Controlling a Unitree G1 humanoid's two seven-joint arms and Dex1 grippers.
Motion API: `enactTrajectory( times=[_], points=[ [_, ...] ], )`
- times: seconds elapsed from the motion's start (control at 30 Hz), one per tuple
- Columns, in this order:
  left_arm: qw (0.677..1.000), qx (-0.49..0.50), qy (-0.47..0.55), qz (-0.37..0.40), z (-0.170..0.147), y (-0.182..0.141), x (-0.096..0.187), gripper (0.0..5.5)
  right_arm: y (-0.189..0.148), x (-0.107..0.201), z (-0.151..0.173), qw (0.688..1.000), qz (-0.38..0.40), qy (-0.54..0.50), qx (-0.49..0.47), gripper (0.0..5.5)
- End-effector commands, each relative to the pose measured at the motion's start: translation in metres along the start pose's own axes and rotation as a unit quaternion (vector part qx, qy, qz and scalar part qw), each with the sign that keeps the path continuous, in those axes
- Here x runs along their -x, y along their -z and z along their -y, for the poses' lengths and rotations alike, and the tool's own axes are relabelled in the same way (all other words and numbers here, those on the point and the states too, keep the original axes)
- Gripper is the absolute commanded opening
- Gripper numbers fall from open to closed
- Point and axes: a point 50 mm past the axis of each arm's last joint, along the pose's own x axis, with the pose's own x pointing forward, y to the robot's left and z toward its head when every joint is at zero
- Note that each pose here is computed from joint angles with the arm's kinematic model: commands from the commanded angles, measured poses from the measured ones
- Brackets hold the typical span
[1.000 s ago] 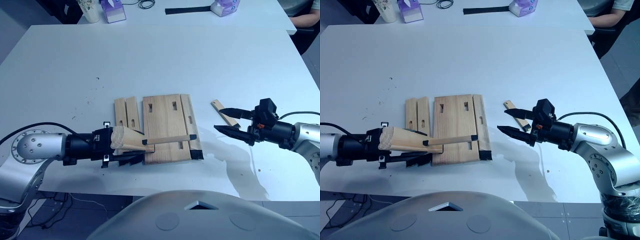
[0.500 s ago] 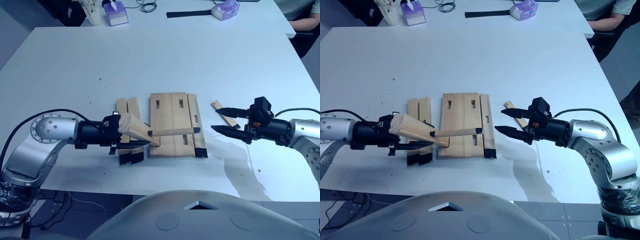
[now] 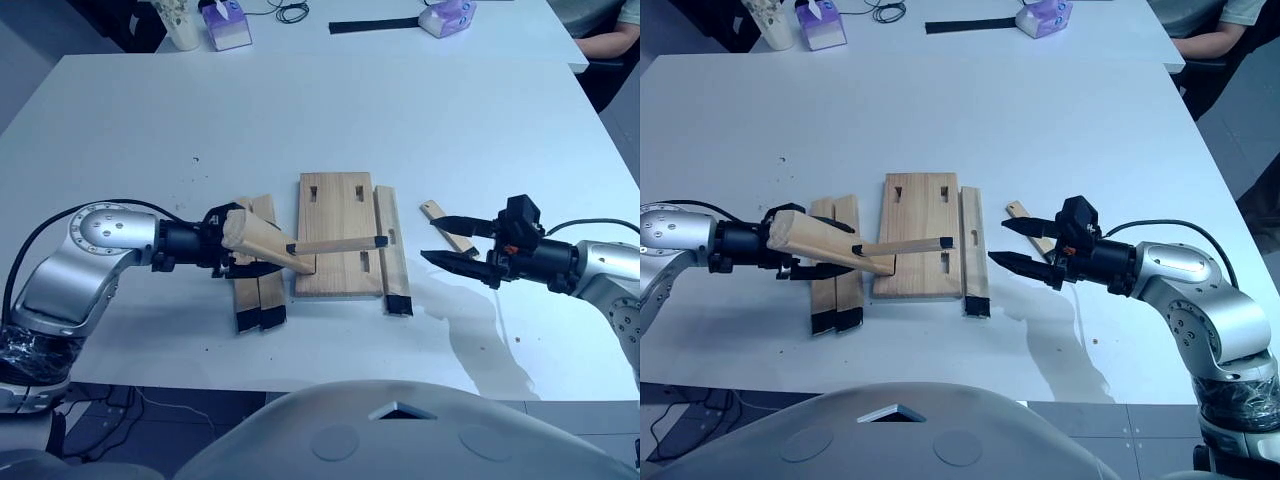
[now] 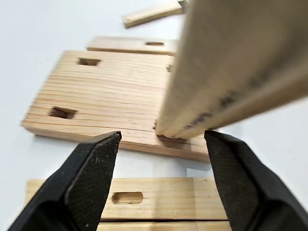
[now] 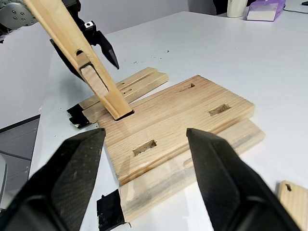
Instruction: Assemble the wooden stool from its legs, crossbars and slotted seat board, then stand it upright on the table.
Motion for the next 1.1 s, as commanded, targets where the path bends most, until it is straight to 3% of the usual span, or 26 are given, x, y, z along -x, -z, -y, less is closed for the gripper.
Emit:
enactTrajectory(
  times=[0.03, 0.17, 0.3, 0.53, 0.73, 0.9, 1.1],
  points=[
    [0.999, 0.017, -0.034, 0.002, 0.006, -0.003, 0.015, 3.17, 0.0, 0.004, -0.003, 1.0, 0.004, 0.014, 0.007, 3.11],
    [0.994, 0.056, -0.092, -0.011, 0.008, 0.002, 0.029, 3.17, 0.002, 0.007, -0.007, 0.999, 0.009, 0.031, 0.005, 3.11],
    [0.965, 0.177, -0.187, -0.042, 0.016, 0.019, 0.042, 3.17, 0.007, 0.016, -0.014, 0.998, 0.016, 0.063, -0.003, 3.11],
    [0.895, 0.384, -0.219, -0.063, 0.051, 0.037, 0.017, 3.78, 0.016, 0.019, -0.023, 0.996, 0.014, 0.089, -0.013, 3.11],
    [0.871, 0.407, -0.247, -0.121, 0.066, 0.048, 0.008, 3.78, 0.016, 0.018, -0.025, 0.996, 0.012, 0.086, -0.012, 3.11],
    [0.87, 0.38, -0.262, -0.172, 0.069, 0.058, 0.011, 3.78, 0.016, 0.017, -0.025, 0.996, 0.012, 0.086, -0.012, 3.11],
    [0.872, 0.335, -0.287, -0.211, 0.043, 0.07, 0.034, 3.78, 0.021, 0.015, -0.03, 0.995, 0.016, 0.097, -0.02, 3.11]
  ],
)
